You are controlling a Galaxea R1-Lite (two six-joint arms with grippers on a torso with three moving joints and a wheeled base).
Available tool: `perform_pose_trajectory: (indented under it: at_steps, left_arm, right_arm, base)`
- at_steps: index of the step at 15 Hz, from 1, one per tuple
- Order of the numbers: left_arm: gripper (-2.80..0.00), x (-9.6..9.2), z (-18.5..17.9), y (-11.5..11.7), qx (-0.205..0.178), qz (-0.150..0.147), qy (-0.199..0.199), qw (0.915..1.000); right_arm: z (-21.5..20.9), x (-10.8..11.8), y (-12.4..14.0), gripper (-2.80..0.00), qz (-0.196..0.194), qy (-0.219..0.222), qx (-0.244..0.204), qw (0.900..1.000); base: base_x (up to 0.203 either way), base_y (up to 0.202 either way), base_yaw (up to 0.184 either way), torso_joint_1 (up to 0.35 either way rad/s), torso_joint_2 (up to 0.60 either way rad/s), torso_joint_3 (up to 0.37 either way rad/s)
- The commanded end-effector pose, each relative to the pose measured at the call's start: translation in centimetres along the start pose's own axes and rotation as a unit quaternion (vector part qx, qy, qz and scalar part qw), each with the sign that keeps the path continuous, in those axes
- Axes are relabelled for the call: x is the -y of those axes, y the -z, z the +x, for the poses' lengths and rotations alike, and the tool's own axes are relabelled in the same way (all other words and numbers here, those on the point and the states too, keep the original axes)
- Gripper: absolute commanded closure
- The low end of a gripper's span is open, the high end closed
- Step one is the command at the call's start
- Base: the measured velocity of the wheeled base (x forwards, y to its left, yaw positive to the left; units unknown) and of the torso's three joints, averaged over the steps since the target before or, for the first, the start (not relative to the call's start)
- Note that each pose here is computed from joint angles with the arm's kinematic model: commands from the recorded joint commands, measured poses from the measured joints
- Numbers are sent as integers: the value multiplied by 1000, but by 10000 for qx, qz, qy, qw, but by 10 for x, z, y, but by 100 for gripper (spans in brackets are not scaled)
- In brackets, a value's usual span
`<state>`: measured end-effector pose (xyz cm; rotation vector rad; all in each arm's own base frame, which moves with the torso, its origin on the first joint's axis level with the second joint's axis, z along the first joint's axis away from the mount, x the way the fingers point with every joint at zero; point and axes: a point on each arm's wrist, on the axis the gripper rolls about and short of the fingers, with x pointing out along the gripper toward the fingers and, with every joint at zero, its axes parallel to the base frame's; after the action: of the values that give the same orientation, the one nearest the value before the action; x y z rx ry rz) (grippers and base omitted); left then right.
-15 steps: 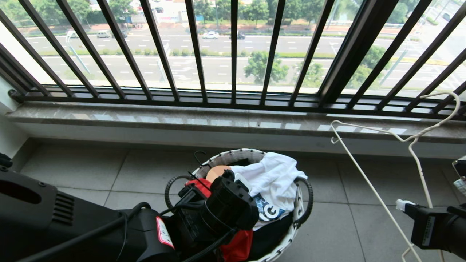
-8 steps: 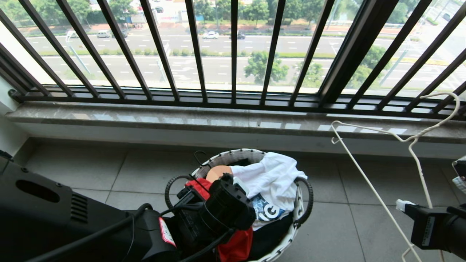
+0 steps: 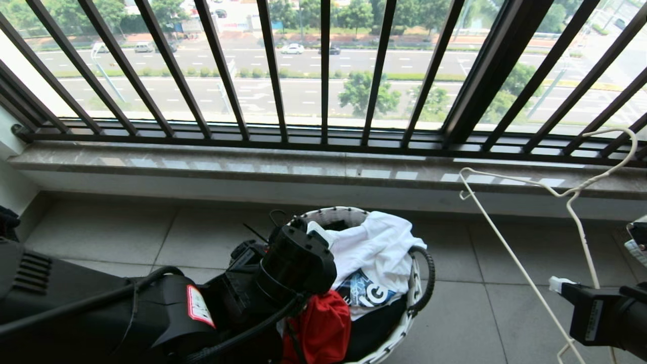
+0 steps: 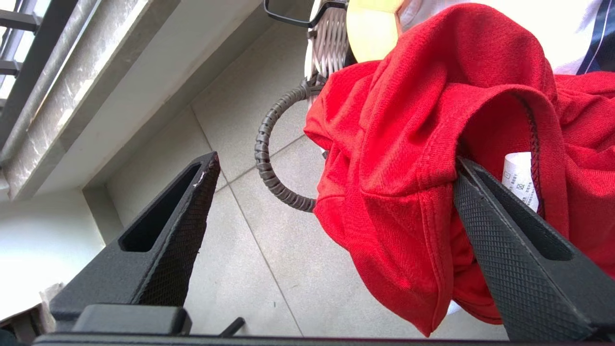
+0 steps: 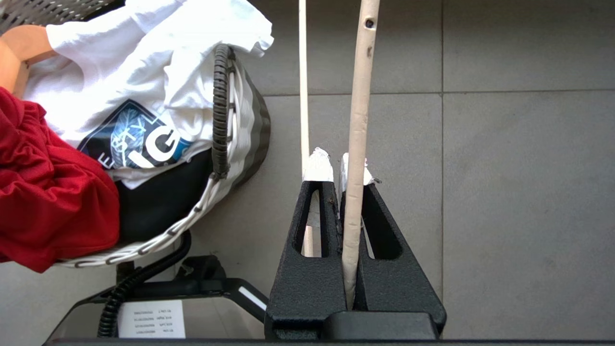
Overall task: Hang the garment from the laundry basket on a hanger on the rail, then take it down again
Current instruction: Pick up clothes from the basket
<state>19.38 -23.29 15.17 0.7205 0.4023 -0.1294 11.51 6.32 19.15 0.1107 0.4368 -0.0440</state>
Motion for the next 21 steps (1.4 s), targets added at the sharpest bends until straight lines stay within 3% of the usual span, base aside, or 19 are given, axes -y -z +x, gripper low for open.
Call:
perform_pose_trajectory:
  at_steps: [1, 5, 9, 11, 14, 18, 21]
  left_arm:
    - [-280, 0, 0, 1, -25, 24, -21, 10000]
    - [-280, 31, 27, 19, -467, 509, 55, 9976]
    - [-280, 30, 26, 16, -404, 421, 29, 9983]
    - [-280, 22, 23, 5, -115, 73, -52, 9999]
    - [-280, 10, 20, -3, 21, -153, -131, 9998]
    - [-280, 27, 32, 7, -226, 134, -80, 9996]
    - [-280, 26, 32, 10, -263, 228, -66, 9994]
  right_arm:
    - [0, 0, 0, 0, 3, 18, -5, 10000]
    - [0, 0, 1, 0, 4, 19, -7, 10000]
    - [0, 0, 1, 0, 5, 15, 1, 10000]
    - [0, 1, 1, 0, 1, 20, -11, 10000]
    - [0, 0, 2, 0, -3, 23, -17, 10000]
    - [1, 0, 1, 0, 1, 20, -11, 10000]
    - [0, 0, 1, 0, 4, 19, -7, 10000]
  base:
    - [0, 0, 0, 0, 0, 0]
    - [0, 0, 0, 0, 0, 0]
    - [0, 0, 0, 0, 0, 0]
    - [0, 0, 0, 0, 0, 0]
    - [0, 0, 0, 0, 0, 0]
    - [0, 0, 0, 0, 0, 0]
    - [0, 0, 0, 0, 0, 0]
